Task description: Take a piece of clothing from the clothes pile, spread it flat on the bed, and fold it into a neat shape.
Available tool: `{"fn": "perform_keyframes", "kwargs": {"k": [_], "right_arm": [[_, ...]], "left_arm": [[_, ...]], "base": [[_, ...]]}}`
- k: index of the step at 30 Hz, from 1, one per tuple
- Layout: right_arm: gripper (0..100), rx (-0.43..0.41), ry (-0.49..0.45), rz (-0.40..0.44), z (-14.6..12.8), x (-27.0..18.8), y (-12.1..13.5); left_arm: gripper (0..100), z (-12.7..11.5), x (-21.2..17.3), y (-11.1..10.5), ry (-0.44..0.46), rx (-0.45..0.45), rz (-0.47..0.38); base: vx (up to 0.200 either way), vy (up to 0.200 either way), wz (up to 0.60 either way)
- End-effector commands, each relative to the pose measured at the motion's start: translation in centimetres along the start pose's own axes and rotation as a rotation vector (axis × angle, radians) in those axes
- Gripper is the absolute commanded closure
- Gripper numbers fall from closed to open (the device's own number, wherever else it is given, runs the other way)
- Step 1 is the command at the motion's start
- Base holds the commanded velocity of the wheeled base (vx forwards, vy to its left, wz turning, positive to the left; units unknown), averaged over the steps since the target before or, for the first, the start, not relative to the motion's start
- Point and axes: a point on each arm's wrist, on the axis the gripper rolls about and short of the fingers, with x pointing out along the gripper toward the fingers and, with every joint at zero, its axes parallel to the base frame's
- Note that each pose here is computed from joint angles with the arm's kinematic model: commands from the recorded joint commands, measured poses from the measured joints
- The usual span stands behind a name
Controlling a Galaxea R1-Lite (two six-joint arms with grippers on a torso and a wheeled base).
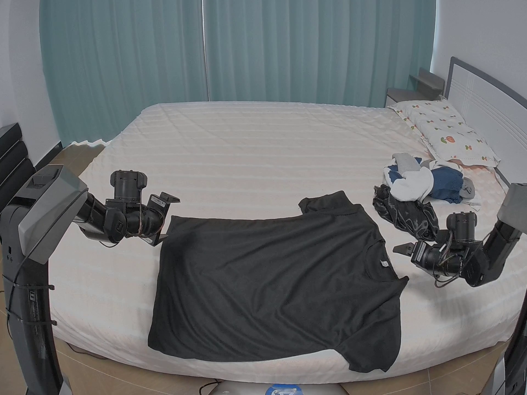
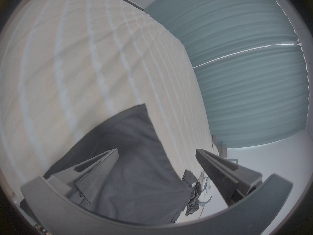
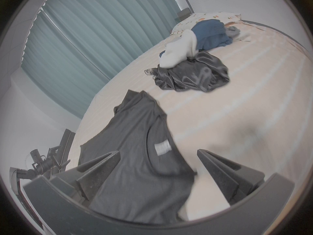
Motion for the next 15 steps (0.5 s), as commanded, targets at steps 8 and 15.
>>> {"fn": "perform_keyframes", "kwargs": {"k": [8,15], "right_arm": [[0,0.004,0.13,0.091,-4.7,-8.0,0.2],[0,-0.018,0.258,0.12,-6.4,-6.1,-0.9]], "left_arm": [[0,-4.5,-9.2,4.0,0.166,0.065,0.092],[0,-5.6,-10.5,6.0,0.182,0.088,0.076]], "base": [[-0.125,0.0,0.0],[0.0,0.0,0.0]]}}
